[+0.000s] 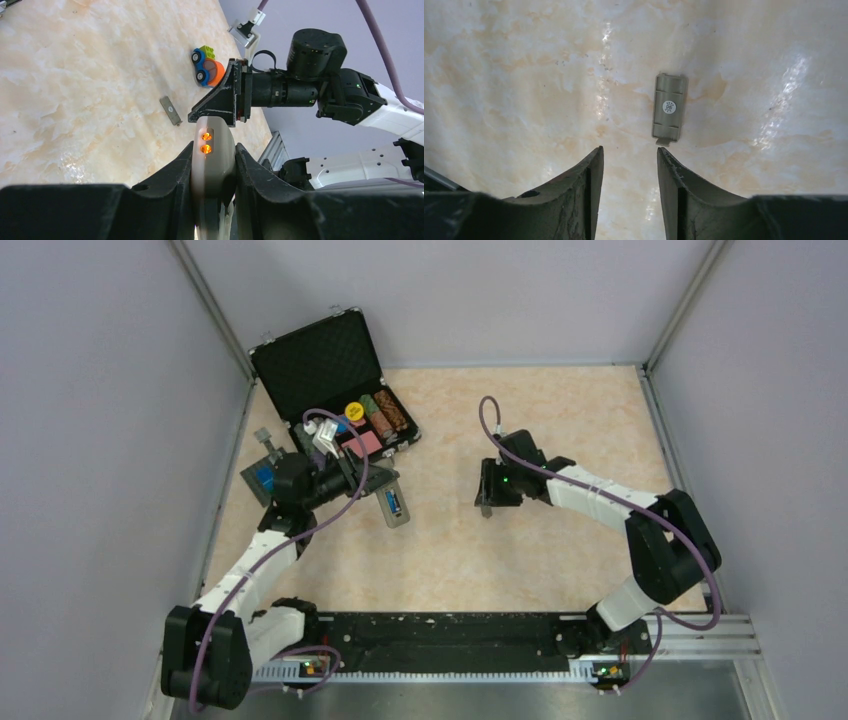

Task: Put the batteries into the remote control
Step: Pick up the battery cover at the center of the board.

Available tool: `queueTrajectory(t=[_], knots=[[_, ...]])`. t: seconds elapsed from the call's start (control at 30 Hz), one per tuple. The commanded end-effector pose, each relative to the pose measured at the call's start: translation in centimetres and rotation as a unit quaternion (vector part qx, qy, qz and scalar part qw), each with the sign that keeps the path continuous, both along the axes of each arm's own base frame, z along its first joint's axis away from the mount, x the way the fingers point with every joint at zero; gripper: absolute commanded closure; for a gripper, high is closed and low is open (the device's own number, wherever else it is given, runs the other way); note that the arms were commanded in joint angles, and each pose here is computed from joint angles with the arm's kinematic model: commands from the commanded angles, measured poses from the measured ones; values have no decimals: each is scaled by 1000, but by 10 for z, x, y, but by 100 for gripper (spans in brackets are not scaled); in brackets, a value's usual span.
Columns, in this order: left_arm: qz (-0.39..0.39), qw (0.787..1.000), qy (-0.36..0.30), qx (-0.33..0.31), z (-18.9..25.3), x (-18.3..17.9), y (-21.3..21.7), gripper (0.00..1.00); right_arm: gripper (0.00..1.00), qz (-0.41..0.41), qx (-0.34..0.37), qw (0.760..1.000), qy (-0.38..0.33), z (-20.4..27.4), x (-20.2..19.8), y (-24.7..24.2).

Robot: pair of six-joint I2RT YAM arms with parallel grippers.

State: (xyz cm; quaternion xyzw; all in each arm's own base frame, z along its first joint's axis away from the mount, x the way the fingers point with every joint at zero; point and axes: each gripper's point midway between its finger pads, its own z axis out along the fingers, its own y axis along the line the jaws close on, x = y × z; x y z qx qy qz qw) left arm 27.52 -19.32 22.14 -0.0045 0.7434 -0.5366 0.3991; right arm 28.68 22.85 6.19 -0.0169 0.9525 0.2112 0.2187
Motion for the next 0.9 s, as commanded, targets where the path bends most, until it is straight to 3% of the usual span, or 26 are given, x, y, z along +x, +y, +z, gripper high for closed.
queueTrajectory(t=[0.0, 0.13, 0.23, 0.47, 0.63, 0.87], knots=[[4, 999, -40, -10, 16, 1, 2, 100, 60, 116, -30, 989, -84, 21, 9, 1], [9, 999, -40, -10, 17, 3, 4, 100, 62, 271, -115, 947, -127, 12, -2, 6], [15, 999, -44, -10, 19, 5, 8, 100, 60, 337, -191, 910, -149, 3, -2, 3], [32, 998, -46, -12, 24, 10, 20, 100, 58, 423, -226, 854, -200, -4, 3, 3], [51, 998, -43, -13, 22, 15, 31, 100, 58, 451, -242, 833, -211, -11, 6, 0], [62, 997, -35, -12, 17, 21, 39, 100, 64, 471, -237, 824, -205, -21, 1, 1]])
